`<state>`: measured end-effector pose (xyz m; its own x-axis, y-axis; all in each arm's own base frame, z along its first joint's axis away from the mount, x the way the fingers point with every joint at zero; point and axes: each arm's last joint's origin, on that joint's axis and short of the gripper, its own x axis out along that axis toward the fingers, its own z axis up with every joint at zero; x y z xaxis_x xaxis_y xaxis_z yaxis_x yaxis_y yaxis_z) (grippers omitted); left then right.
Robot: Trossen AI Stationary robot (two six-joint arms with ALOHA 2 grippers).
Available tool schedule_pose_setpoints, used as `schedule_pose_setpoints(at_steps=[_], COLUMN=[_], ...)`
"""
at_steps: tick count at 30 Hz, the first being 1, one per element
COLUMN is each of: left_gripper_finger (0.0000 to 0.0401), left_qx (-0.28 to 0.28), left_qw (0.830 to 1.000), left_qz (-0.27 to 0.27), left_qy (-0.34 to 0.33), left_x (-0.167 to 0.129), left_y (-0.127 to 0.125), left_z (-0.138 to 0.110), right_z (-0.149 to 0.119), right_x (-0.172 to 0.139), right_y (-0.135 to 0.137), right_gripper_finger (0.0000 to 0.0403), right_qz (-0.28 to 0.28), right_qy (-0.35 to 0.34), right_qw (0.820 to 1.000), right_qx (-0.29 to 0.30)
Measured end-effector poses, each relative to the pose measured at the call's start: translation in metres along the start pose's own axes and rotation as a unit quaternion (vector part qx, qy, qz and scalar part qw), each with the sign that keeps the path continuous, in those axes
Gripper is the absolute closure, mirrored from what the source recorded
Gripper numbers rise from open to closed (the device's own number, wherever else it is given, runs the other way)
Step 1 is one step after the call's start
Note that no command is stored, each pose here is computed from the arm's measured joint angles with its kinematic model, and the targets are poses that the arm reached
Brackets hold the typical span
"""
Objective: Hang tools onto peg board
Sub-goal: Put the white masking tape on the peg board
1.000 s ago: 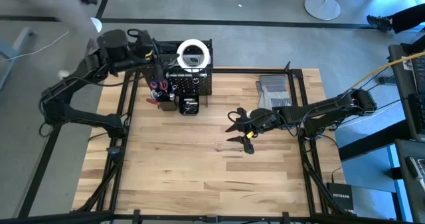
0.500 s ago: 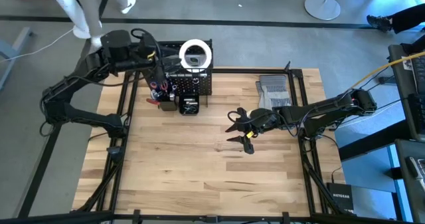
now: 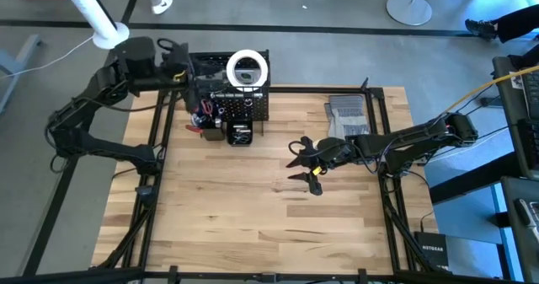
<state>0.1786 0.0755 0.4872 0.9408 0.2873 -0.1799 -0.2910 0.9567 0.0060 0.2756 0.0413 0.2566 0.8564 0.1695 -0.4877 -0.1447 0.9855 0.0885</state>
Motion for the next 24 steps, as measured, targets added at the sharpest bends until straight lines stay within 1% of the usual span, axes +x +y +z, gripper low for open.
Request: schedule_pose_setpoints(at_steps=[3, 5, 7, 10, 13, 16, 18, 22, 24], left_gripper_finger=[0.0242, 0.0242, 0.0242, 0.0242, 0.0242, 0.0242, 0.0242, 0.0242, 0.0242], left_qx=[0.021, 0.027, 0.023, -0.001, -0.036, -0.080, -0.103, -0.120, -0.128], left_qw=[0.999, 0.997, 0.995, 0.987, 0.974, 0.960, 0.951, 0.939, 0.936], left_qz=[-0.033, -0.066, -0.101, -0.145, -0.176, -0.191, -0.199, -0.187, -0.182], left_qy=[-0.008, -0.008, 0.009, 0.069, 0.140, 0.188, 0.215, 0.261, 0.272], left_x=[-0.010, -0.020, -0.030, -0.044, -0.055, -0.058, -0.056, -0.050, -0.044], left_y=[-0.010, -0.019, -0.029, -0.042, -0.052, -0.061, -0.068, -0.080, -0.086], left_z=[0.002, 0.001, -0.002, -0.014, -0.033, -0.050, -0.063, -0.095, -0.111], right_z=[-0.001, 0.003, 0.005, -0.005, -0.016, -0.028, -0.035, -0.055, -0.068], right_x=[-0.004, -0.014, -0.025, -0.034, -0.039, -0.040, -0.038, -0.030, -0.024], right_y=[0.000, 0.001, 0.004, 0.004, 0.003, 0.001, 0.000, -0.004, -0.008], right_gripper_finger=[0.0231, 0.0231, 0.0231, 0.0231, 0.0231, 0.0231, 0.0231, 0.0231, 0.0231], right_qz=[-0.001, -0.002, -0.002, -0.019, -0.035, -0.059, -0.080, -0.129, -0.156], right_qy=[0.010, 0.024, 0.048, 0.110, 0.170, 0.232, 0.265, 0.297, 0.302], right_qw=[1.000, 1.000, 0.999, 0.993, 0.981, 0.964, 0.953, 0.938, 0.933], right_qx=[0.001, 0.009, 0.019, 0.044, 0.082, 0.117, 0.124, 0.123, 0.116])
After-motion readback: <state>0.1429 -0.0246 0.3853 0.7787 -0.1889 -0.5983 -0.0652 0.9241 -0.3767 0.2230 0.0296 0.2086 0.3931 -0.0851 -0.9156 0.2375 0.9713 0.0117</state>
